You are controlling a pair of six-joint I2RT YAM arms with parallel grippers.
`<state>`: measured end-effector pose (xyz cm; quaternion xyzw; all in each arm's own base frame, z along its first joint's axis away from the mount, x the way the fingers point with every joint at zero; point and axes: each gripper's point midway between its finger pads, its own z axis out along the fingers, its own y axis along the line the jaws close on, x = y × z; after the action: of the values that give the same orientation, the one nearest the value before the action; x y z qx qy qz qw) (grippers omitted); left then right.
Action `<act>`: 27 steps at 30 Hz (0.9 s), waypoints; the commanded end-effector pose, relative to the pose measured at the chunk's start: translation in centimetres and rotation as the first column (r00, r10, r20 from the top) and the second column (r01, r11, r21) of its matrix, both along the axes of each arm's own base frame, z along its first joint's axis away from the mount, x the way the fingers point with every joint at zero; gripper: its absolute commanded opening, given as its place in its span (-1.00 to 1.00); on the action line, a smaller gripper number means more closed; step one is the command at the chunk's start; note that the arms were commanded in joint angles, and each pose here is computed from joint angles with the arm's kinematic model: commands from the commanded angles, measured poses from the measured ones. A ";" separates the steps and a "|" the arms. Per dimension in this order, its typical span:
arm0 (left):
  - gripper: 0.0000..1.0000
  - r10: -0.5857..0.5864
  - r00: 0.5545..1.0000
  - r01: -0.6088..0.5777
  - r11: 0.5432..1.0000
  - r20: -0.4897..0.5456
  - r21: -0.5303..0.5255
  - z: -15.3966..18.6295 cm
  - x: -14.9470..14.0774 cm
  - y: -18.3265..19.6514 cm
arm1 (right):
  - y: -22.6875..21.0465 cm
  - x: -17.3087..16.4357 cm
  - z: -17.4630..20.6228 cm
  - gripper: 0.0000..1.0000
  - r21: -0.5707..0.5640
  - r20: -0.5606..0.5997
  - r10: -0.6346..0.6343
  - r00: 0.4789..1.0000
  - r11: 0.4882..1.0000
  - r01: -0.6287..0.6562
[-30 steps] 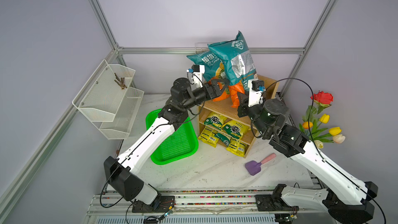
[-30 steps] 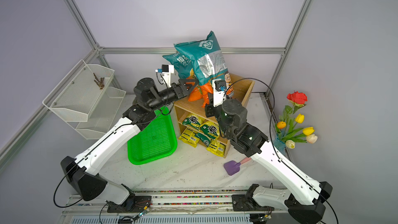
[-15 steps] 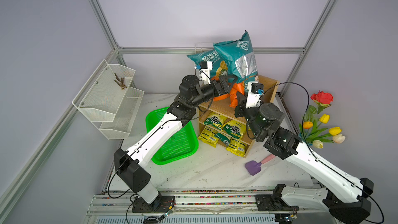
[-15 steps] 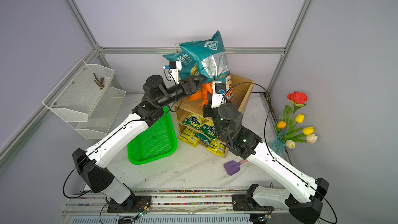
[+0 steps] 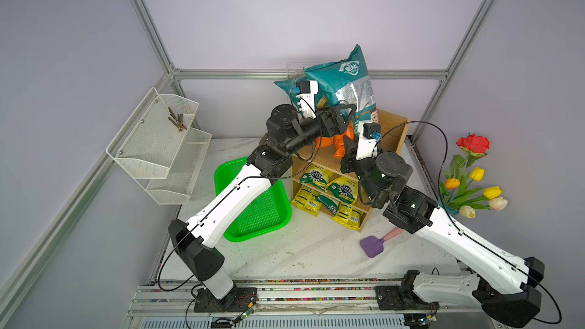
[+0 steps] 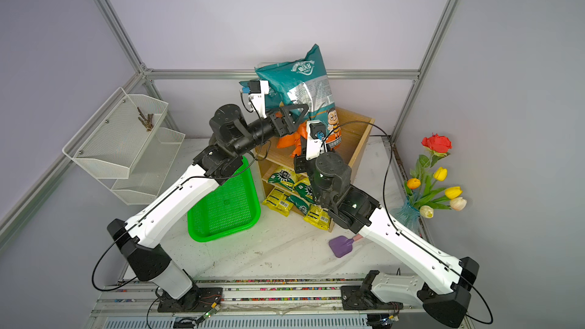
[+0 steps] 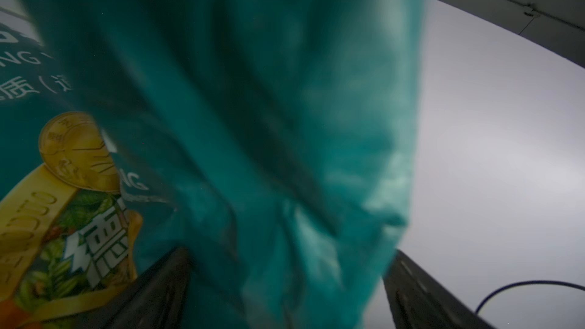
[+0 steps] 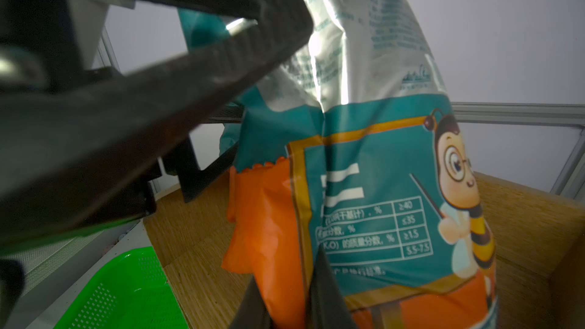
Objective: Take down the fertilizer bag from the shelf
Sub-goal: Pick up the fertilizer bag from the shelf.
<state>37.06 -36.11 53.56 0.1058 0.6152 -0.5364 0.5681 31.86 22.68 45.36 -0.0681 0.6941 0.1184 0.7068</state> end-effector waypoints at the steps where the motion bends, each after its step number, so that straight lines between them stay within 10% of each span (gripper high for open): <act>1: 1.00 0.023 1.000 -0.022 0.999 -0.001 0.045 0.4 1.5 -1.1 | 9.8 -3.7 -6.5 -1.00 -0.075 -0.153 0.427 0.891 0.894 -0.441; 7: 0.65 -0.004 1.000 0.003 1.000 0.010 0.023 0.9 2.4 -2.4 | 9.9 -3.8 -6.8 -1.00 -0.080 -0.154 0.427 0.891 0.893 -0.442; 9: 0.09 -0.033 0.999 0.033 0.999 0.021 0.008 1.1 2.1 -2.7 | 9.8 -3.9 -6.7 -1.00 -0.082 -0.149 0.426 0.892 0.894 -0.441; 11: -0.94 -0.034 0.999 0.035 0.999 0.033 -0.021 1.5 1.7 -2.4 | 9.6 -3.8 -6.6 -1.00 -0.087 -0.147 0.418 0.897 0.898 -0.432; 13: -1.00 -0.022 0.998 0.025 0.999 0.063 -0.046 2.2 1.3 -1.8 | 9.3 -3.8 -6.4 -0.99 -0.092 -0.139 0.409 0.902 0.901 -0.423; 18: -1.00 0.070 0.976 -0.047 0.993 0.207 -0.112 5.9 -0.2 1.1 | 7.3 -4.5 -4.1 0.59 -0.094 -0.087 0.381 0.920 0.916 -0.389; 27: -1.00 0.121 0.874 -0.022 0.977 0.471 -0.210 17.7 -6.4 8.8 | 0.7 -7.8 2.7 0.97 -0.026 0.127 0.314 0.941 0.949 -0.313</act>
<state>39.24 -36.81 53.53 0.1513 0.6141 -0.5185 0.5755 25.38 24.30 46.97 -0.1768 0.6442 0.2159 0.7121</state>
